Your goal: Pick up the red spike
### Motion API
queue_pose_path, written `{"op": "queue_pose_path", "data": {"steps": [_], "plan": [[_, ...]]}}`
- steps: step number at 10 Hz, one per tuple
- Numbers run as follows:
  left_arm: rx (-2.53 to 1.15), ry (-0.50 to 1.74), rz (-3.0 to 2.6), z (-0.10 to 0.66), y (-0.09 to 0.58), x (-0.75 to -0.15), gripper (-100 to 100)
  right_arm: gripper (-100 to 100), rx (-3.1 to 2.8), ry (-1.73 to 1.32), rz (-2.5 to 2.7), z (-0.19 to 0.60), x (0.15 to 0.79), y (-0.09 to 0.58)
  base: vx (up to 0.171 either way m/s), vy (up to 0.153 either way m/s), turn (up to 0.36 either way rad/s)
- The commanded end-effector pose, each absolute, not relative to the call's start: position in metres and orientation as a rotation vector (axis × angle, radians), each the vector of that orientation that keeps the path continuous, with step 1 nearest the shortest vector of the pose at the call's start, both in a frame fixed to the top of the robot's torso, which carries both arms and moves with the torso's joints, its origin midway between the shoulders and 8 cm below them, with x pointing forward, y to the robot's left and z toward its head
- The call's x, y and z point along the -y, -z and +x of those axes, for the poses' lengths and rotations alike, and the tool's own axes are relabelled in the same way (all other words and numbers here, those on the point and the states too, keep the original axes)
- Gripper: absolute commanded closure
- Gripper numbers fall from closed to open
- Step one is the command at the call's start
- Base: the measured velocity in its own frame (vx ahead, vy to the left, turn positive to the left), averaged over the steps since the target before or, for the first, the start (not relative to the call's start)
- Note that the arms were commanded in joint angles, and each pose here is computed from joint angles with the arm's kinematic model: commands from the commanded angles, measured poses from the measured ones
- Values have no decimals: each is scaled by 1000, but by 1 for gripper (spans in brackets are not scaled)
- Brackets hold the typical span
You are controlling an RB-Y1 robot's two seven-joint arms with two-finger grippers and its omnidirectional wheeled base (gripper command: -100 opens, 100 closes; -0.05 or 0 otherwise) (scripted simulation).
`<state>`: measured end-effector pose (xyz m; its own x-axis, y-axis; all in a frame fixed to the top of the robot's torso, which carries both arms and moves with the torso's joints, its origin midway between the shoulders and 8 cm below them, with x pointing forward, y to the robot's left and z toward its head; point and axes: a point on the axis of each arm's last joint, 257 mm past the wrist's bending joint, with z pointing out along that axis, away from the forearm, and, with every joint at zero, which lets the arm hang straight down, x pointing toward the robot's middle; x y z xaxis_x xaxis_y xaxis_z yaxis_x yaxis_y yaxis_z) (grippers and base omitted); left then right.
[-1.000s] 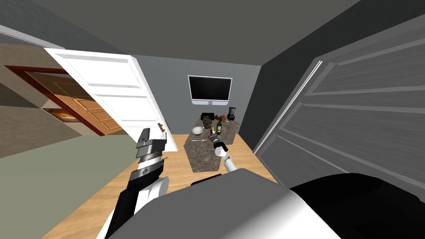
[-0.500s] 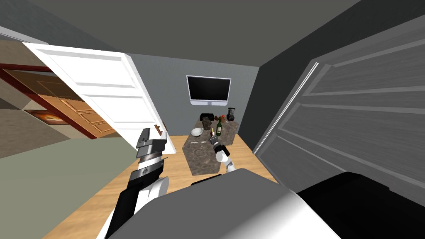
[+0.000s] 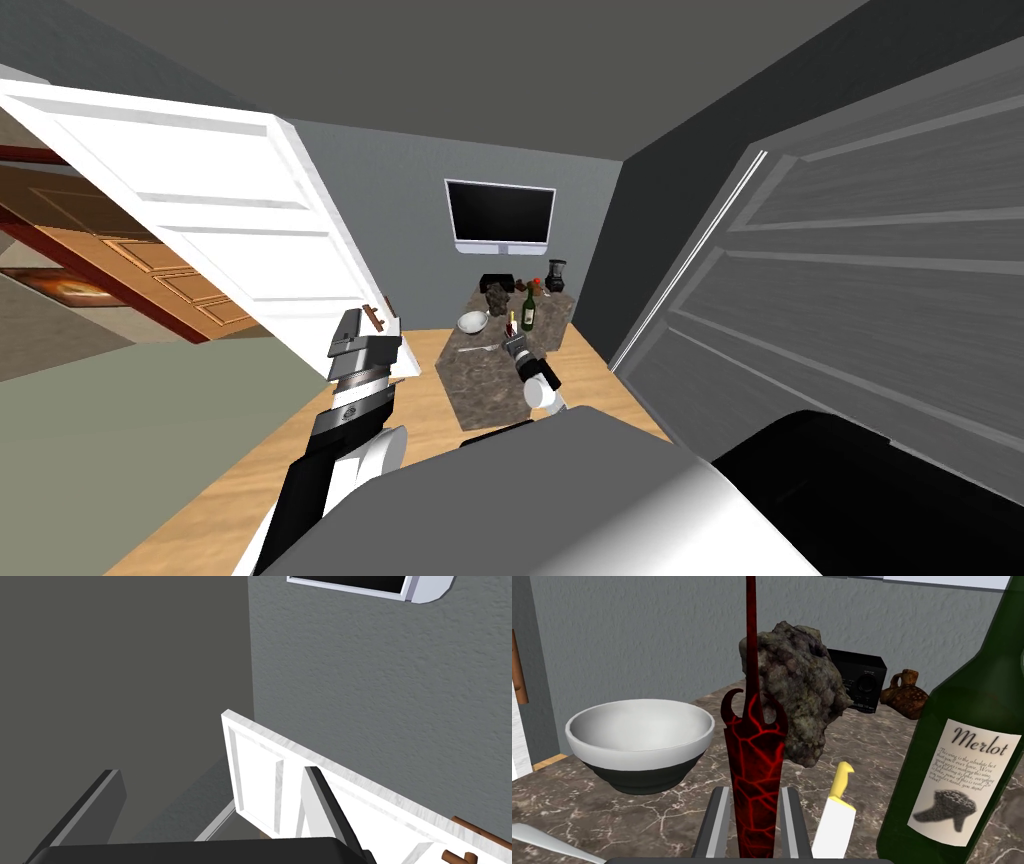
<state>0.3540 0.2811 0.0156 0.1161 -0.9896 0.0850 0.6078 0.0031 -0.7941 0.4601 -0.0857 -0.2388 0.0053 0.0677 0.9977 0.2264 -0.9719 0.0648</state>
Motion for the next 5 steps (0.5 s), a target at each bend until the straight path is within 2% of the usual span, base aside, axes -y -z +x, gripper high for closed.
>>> {"op": "queue_pose_path", "data": {"steps": [1, 3, 5], "plan": [[-605, 1380, -810, 354, -16, -281, 0, 100, 312, 2108, -2139, 447, 85, 236, 96, 25, -60], [-605, 1380, -810, 354, -16, -281, 0, 100, 283, 2124, -2135, 440, 92, 228, 28, 11, 1], [-605, 1380, -810, 354, -16, -281, 0, 100, 299, 2101, -2127, 421, 83, 224, 88, 20, -90]]}}
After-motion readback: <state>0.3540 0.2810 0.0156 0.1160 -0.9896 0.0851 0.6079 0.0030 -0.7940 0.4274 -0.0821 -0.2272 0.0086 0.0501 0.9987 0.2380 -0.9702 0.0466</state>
